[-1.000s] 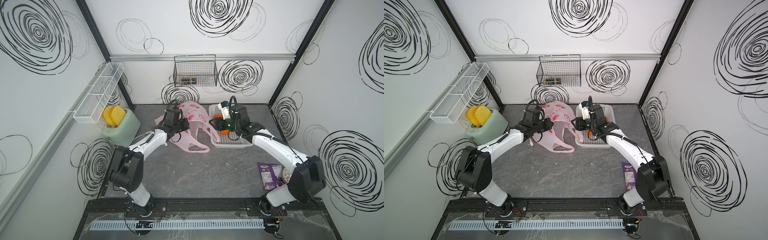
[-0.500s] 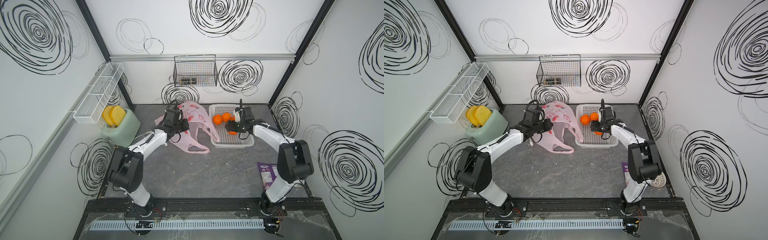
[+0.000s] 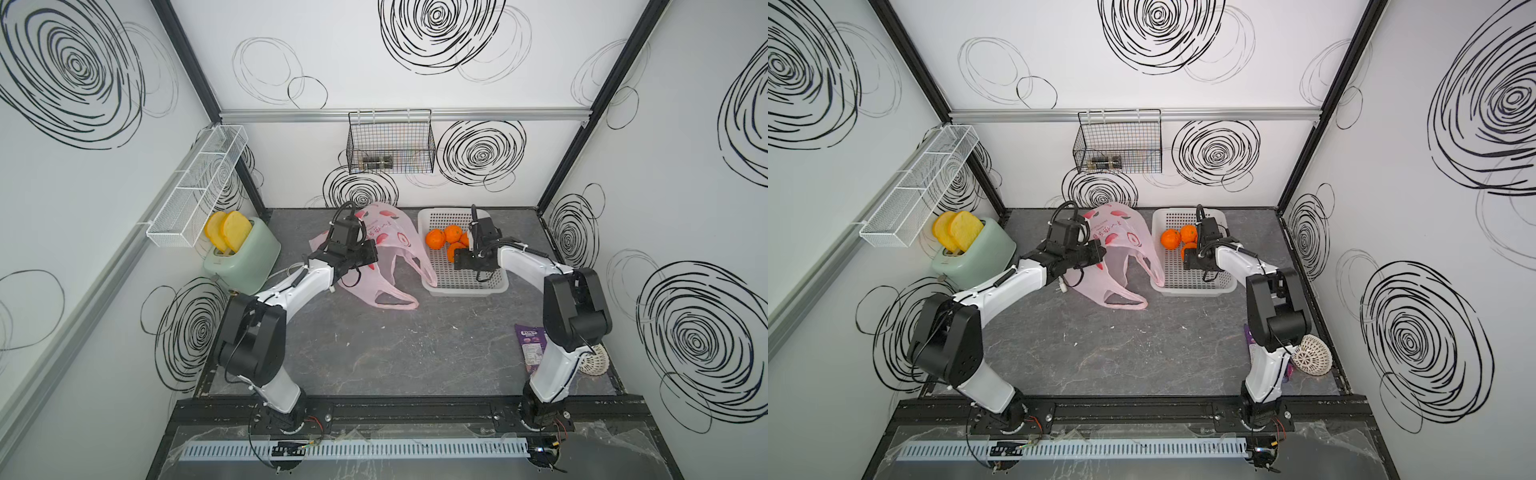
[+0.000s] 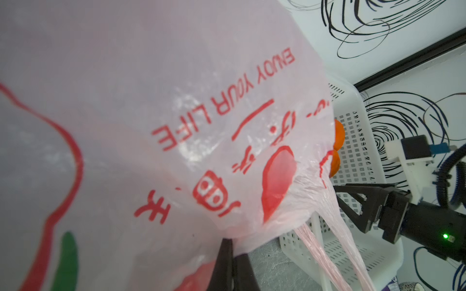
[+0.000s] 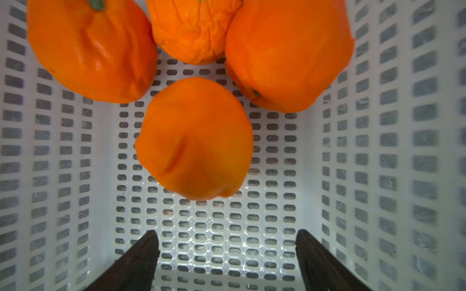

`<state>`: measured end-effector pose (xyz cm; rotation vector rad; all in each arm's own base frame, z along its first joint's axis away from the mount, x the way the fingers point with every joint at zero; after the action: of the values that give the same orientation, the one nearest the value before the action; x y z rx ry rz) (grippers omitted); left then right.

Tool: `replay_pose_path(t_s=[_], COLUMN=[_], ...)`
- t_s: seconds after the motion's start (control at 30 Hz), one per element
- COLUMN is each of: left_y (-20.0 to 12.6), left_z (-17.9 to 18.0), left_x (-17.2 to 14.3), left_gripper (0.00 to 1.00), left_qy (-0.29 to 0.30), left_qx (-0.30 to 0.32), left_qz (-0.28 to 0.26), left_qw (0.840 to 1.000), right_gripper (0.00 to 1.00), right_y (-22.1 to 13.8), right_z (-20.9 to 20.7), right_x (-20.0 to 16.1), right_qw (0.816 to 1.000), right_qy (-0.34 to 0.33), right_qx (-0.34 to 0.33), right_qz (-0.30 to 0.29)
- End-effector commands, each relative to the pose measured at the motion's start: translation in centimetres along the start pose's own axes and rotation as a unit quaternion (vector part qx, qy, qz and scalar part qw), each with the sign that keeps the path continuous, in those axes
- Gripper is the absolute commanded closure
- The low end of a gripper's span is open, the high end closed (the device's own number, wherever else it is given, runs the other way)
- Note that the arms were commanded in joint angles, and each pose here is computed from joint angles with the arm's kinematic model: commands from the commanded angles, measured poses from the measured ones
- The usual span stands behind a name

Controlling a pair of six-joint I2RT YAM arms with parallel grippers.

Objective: Place the oranges into plastic bags & tie knots
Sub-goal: Pick up the orange from the basket.

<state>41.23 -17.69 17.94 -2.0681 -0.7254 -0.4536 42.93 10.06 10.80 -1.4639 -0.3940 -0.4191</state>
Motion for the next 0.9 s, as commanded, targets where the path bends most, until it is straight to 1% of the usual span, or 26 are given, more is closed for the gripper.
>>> replay_pose_path(t_s=[0.0, 0.17, 0.23, 0.33, 0.43, 0.53, 0.7, 0.87], left_y=[-1.2, -1.2, -1.3, -1.4, -1.4, -1.5, -1.7, -2.2], left_z=[-0.9, -0.6, -0.6, -0.5, -0.4, -0.3, -0.4, -0.6], left_x=[0.7, 0.5, 0.4, 0.4, 0.4, 0.4, 0.5, 0.7], left_gripper=[1.0, 1.0, 1.0, 1.0, 1.0, 1.0, 1.0, 1.0], left_qy=[0.012, 0.011, 0.011, 0.012, 0.012, 0.011, 0.013, 0.014], left_qx=[-0.016, -0.016, -0.016, -0.016, -0.014, -0.013, -0.013, -0.014], left_qz=[-0.019, -0.016, -0.018, -0.018, -0.017, -0.017, -0.018, -0.019], left_qw=[1.0, 1.0, 1.0, 1.0, 1.0, 1.0, 1.0, 1.0], right_gripper=[0.12, 0.11, 0.11, 0.11, 0.13, 0.2, 0.37, 0.44], right_y=[0.4, 1.4, 1.8, 2.6, 3.3, 3.8, 3.1, 0.4], right_z=[0.3, 1.8, 1.8, 1.2, 1.5, 1.7, 1.5, 1.4], right_x=[1.1, 2.2, 2.5, 2.9, 3.0, 2.8, 3.0, 3.5], right_qw=[1.0, 0.999, 0.999, 1.0, 1.0, 0.999, 1.0, 0.999], right_qy=[-0.003, 0.0, 0.004, 0.01, 0.01, 0.01, 0.012, 0.012], right_qx=[0.004, 0.041, 0.038, 0.014, 0.025, 0.029, 0.024, 0.026], right_qz=[-0.005, -0.01, -0.008, -0.006, -0.001, 0.007, 0.002, -0.015])
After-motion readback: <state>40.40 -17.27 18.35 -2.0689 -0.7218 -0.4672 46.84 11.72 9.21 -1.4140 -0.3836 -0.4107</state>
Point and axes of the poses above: each gripper's point midway between its finger pads, its own y axis out along the fingers, its own z axis along the line the jaws close on, x = y × z, the point moved 3 cm from there along -y, back along the fingers, and after that the axes turned 1 degree about -y, right-handed, at the moved point
